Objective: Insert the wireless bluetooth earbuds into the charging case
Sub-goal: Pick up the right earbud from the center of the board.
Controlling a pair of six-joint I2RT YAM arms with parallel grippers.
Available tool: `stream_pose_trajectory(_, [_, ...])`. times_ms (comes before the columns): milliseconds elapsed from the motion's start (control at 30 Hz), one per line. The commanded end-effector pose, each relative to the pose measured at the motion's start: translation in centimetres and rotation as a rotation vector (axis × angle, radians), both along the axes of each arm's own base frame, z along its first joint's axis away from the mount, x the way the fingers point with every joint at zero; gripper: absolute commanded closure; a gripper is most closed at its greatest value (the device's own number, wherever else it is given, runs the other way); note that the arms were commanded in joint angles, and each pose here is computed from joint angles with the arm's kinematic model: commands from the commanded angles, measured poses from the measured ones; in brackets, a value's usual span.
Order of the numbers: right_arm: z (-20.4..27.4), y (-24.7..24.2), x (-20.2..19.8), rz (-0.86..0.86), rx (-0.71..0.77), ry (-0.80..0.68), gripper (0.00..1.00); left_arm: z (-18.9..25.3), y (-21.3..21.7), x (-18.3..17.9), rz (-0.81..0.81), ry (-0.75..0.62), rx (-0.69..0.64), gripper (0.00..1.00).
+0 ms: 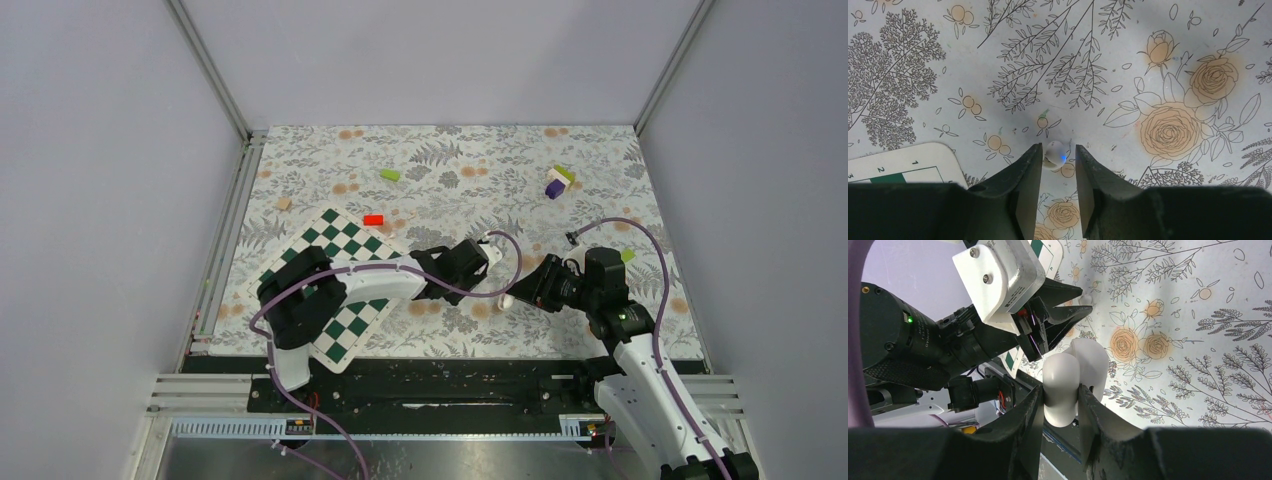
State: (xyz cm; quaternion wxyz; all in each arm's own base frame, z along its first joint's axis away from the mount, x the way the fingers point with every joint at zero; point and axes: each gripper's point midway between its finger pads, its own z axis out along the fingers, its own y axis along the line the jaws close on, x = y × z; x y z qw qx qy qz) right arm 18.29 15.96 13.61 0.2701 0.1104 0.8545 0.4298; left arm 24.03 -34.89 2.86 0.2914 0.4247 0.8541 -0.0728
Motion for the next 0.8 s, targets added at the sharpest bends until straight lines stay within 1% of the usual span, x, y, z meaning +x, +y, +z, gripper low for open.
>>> stream_pose_trajectory(0, [1.5, 0.3, 0.4, 0.011, 0.022, -0.049, 1.00, 1.5, -0.9, 1.0, 0.013, -0.043, -0.025, 0.71])
stream_pose_trajectory(100, [1.5, 0.3, 0.4, 0.011, 0.022, -0.048, 1.00, 2.2, -0.9, 1.1, 0.017, -0.051, -0.039, 0.74])
stream_pose_trajectory(200, [1.5, 0.3, 0.5, 0.013, 0.021, -0.047, 1.00, 3.0, -1.0, 1.0, 0.021, -0.052, -0.056, 0.73])
stream_pose_trajectory(267, [1.5, 0.3, 0.4, 0.012, 0.021, -0.045, 1.00, 3.8, -1.0, 1.1, 0.036, -0.054, -0.070, 0.67])
stream_pose_trajectory(333, [1.4, 0.3, 0.4, 0.011, 0.020, -0.044, 1.00, 4.8, -1.0, 1.2, 0.058, -0.055, -0.094, 0.60])
stream_pose_trajectory(400, [1.4, 0.3, 0.4, 0.012, 0.020, -0.045, 1.00, 6.1, -1.0, 1.3, 0.085, -0.054, -0.135, 0.53])
stream_pose_trajectory(533, [1.4, 0.3, 0.4, 0.014, 0.020, -0.044, 1.00, 8.1, -0.7, 1.4, 0.160, -0.015, -0.239, 0.51])
stream_pose_trajectory(567, [1.4, 0.2, 0.4, 0.012, 0.019, -0.045, 1.00, 8.5, -0.6, 1.4, 0.179, 0.005, -0.270, 0.51])
stream_pose_trajectory(667, [1.3, 0.3, 0.4, 0.014, 0.020, -0.045, 1.00, 8.6, 0.5, 1.8, 0.306, 0.081, -0.354, 0.52])
stream_pose_trajectory(733, [1.3, 0.3, 0.4, 0.015, 0.019, -0.043, 1.00, 7.7, 1.4, 1.7, 0.443, 0.204, -0.416, 0.52])
stream_pose_trajectory(767, [1.3, 0.2, 0.4, 0.014, 0.020, -0.043, 1.00, 7.1, 1.8, 1.5, 0.495, 0.301, -0.441, 0.53])
